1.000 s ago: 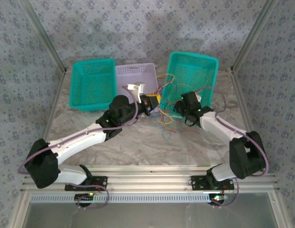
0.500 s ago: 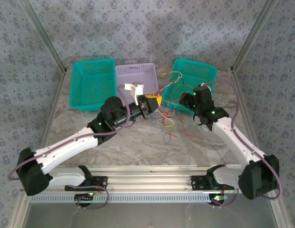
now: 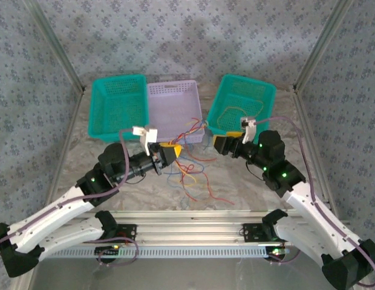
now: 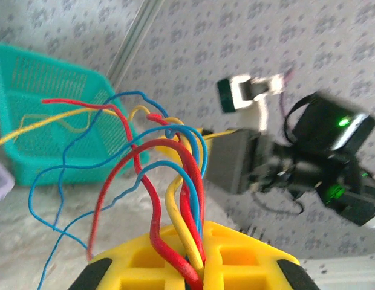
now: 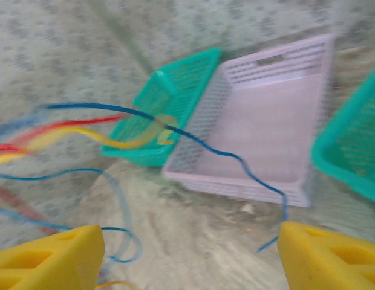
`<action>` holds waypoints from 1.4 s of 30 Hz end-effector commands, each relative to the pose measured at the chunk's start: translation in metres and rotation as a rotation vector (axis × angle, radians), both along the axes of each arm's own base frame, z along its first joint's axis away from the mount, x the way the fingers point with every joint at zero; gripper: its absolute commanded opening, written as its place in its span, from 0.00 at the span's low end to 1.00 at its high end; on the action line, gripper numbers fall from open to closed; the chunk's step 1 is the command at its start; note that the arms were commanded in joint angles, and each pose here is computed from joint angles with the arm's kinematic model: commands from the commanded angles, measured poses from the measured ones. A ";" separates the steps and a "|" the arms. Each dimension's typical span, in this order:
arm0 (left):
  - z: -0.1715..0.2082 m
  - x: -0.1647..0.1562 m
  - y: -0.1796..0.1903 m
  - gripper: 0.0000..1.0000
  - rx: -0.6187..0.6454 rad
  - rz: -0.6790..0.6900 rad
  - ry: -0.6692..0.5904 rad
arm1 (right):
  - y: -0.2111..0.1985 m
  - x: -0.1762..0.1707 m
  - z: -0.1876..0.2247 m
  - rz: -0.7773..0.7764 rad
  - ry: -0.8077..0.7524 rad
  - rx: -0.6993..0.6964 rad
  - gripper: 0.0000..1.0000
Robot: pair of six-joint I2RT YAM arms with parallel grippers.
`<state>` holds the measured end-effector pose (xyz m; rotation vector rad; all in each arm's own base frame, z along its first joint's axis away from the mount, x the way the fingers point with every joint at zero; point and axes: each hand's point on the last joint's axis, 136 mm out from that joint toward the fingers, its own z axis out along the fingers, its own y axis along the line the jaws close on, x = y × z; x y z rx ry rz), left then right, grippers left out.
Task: Untangle the cables
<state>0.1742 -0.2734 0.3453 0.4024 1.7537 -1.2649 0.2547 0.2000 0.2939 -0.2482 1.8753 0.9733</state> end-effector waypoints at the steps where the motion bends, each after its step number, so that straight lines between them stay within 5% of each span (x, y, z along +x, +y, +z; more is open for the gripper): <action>1: -0.006 0.003 0.005 0.00 0.013 0.024 0.012 | 0.031 -0.032 0.017 0.258 -0.064 0.085 0.75; 5: -0.007 0.005 -0.004 0.00 0.020 0.001 -0.005 | 0.052 -0.058 0.021 0.438 -0.086 0.100 0.72; 20: -0.005 0.014 -0.015 0.00 -0.032 -0.017 -0.004 | 0.118 -0.066 -0.033 0.545 -0.051 -0.082 0.65; 22: -0.006 0.013 -0.014 0.00 -0.036 -0.017 0.000 | 0.123 -0.068 -0.033 0.556 -0.058 -0.082 0.57; 28: -0.011 0.016 -0.003 0.00 -0.018 0.018 0.007 | 0.110 -0.060 -0.032 0.476 -0.080 -0.155 0.01; 32: -0.014 0.020 0.010 0.01 -0.006 0.051 0.016 | 0.093 -0.049 -0.037 0.386 -0.063 -0.196 0.00; 38: -0.021 0.023 0.021 0.16 0.013 0.076 0.035 | 0.064 -0.034 -0.047 0.262 -0.002 -0.215 0.00; 42: -0.025 0.023 0.028 0.39 0.028 0.093 0.047 | 0.058 -0.037 -0.051 0.278 0.030 -0.211 0.00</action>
